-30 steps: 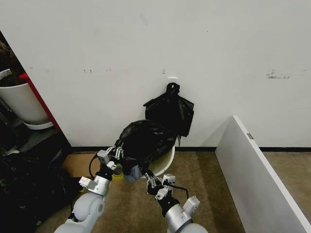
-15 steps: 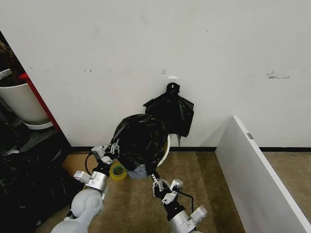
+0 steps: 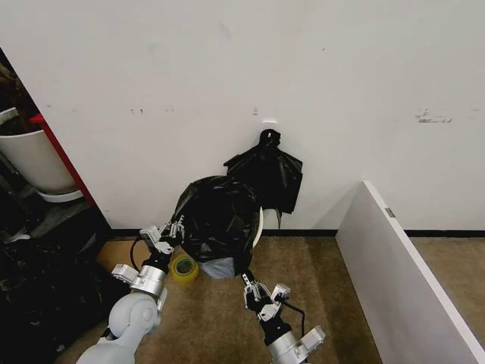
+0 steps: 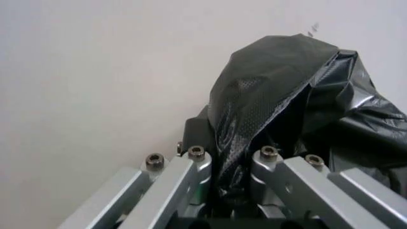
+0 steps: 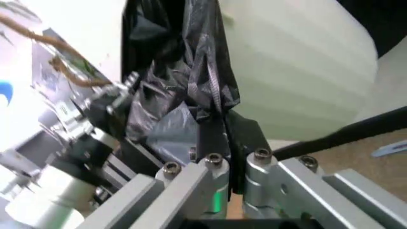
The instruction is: Place the garbage bag over the trash bin.
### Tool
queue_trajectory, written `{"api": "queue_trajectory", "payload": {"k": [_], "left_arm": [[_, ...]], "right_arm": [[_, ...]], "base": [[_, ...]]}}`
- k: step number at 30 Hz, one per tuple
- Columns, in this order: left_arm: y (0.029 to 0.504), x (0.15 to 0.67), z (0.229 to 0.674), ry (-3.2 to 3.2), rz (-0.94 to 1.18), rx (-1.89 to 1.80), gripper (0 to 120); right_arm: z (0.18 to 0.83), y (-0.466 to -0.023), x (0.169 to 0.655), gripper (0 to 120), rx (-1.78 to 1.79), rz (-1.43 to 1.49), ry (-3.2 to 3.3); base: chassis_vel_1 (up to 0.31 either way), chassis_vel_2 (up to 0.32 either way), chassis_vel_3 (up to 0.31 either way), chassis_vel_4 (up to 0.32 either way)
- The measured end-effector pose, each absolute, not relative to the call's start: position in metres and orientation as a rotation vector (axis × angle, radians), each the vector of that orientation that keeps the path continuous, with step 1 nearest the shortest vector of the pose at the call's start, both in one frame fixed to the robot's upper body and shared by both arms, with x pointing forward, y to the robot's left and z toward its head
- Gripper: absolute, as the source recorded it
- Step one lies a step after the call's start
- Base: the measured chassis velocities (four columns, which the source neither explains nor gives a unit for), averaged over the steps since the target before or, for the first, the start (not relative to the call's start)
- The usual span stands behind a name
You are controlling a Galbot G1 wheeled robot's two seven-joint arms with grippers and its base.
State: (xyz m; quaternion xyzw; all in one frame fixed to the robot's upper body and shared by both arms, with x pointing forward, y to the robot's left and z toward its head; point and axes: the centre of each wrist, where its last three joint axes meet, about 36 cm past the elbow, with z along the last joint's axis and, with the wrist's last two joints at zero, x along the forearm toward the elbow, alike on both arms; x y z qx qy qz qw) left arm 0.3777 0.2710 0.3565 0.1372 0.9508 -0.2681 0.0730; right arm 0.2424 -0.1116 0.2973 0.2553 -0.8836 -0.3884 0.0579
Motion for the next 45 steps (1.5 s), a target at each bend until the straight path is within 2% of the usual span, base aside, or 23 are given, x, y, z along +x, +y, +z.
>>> {"api": "queue_trajectory", "payload": {"k": [19,26,30,32,33,35,39,45], "left_arm": [[0.267,0.367,0.367,2.869,-0.854,0.542,4],[0.259,0.360,0.371,2.876,-0.848,0.591,4],[0.260,0.354,0.367,2.900,-0.773,0.638,4],[0.262,0.354,0.365,2.908,-0.743,0.644,4],[0.264,0.354,0.364,2.913,-0.719,0.646,4],[0.265,0.354,0.364,2.914,-0.714,0.646,4],[0.269,0.354,0.359,2.920,-0.628,0.663,4],[0.270,0.357,0.356,2.918,-0.595,0.663,4]], "right_arm": [[0.257,-0.122,0.275,0,0.646,-1.084,-2.743],[0.243,-0.121,0.287,0,0.674,-0.953,-2.832],[0.242,-0.123,0.290,0,0.641,-0.795,-2.894],[0.242,-0.130,0.290,5,0.630,-0.714,-2.919],[0.243,-0.136,0.289,11,0.621,-0.648,-2.937],[0.243,-0.138,0.289,11,0.620,-0.627,-2.941],[0.258,-0.155,0.277,31,0.494,-0.314,-2.939],[0.275,-0.158,0.260,50,0.338,-0.150,-2.892]], "base": [[0.000,0.000,0.000,0.000],[0.000,0.000,0.000,0.000],[0.000,0.000,0.000,0.000],[0.000,0.000,0.000,0.000],[0.000,0.000,0.000,0.000],[0.000,0.000,0.000,0.000],[0.000,0.000,0.000,0.000],[0.000,0.000,0.000,0.000]]}}
